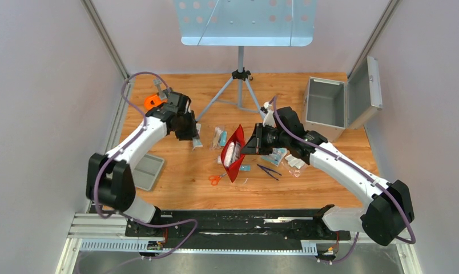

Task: Organize the medicine kit
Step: Pick up the medical item at the center of the board, then place the medical item at the medicine pouch.

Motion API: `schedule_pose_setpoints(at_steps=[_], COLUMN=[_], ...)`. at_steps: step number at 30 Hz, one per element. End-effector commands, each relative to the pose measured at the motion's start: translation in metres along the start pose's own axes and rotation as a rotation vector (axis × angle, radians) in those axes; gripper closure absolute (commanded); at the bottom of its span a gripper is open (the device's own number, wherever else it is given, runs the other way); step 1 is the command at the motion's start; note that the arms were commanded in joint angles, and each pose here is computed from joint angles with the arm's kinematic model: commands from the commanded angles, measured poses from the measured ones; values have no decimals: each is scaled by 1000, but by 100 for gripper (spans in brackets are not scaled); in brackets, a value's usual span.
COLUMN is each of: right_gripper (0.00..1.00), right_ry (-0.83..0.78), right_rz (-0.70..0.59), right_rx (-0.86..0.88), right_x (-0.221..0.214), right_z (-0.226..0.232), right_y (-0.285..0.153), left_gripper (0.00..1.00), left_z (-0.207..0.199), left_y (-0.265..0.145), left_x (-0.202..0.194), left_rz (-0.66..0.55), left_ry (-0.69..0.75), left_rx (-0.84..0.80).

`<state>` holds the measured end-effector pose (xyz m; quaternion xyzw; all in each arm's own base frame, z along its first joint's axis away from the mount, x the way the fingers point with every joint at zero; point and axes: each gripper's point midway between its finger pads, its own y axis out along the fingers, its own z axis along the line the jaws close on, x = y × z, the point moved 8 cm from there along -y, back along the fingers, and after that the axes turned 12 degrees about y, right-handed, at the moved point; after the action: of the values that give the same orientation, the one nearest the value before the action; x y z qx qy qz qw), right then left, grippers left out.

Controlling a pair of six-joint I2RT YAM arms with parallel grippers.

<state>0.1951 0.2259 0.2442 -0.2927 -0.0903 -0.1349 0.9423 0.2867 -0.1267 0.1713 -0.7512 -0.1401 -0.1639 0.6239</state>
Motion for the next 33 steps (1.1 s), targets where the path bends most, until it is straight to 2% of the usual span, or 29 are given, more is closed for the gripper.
schedule_pose_setpoints(at_steps=[1,7,11,17,22,33], right_gripper=[100,100,100,100,100,100], right_ry=[-24,-21,-24,-26,-28,-45], right_rz=[-14,-12,-15,-29,-39,-43], right_rx=[50,55,63,72,74,92], right_x=[6,8,10,13,15,14], right_z=[11,12,16,22,26,33], right_y=[4,7,6,5,5,2], left_gripper=[61,57,57,57,57,57], left_z=[-31,-65,-89,-121,-134,-139], left_y=[-78,-142,-153,-144,-133,-102], left_x=[23,23,12,-13,-22,-23], left_rz=[-232,-337,-303,-171,-109,-105], left_ry=[139,221,257,318,254,158], left_rx=[-319,-630,-781,-885,-982,-990])
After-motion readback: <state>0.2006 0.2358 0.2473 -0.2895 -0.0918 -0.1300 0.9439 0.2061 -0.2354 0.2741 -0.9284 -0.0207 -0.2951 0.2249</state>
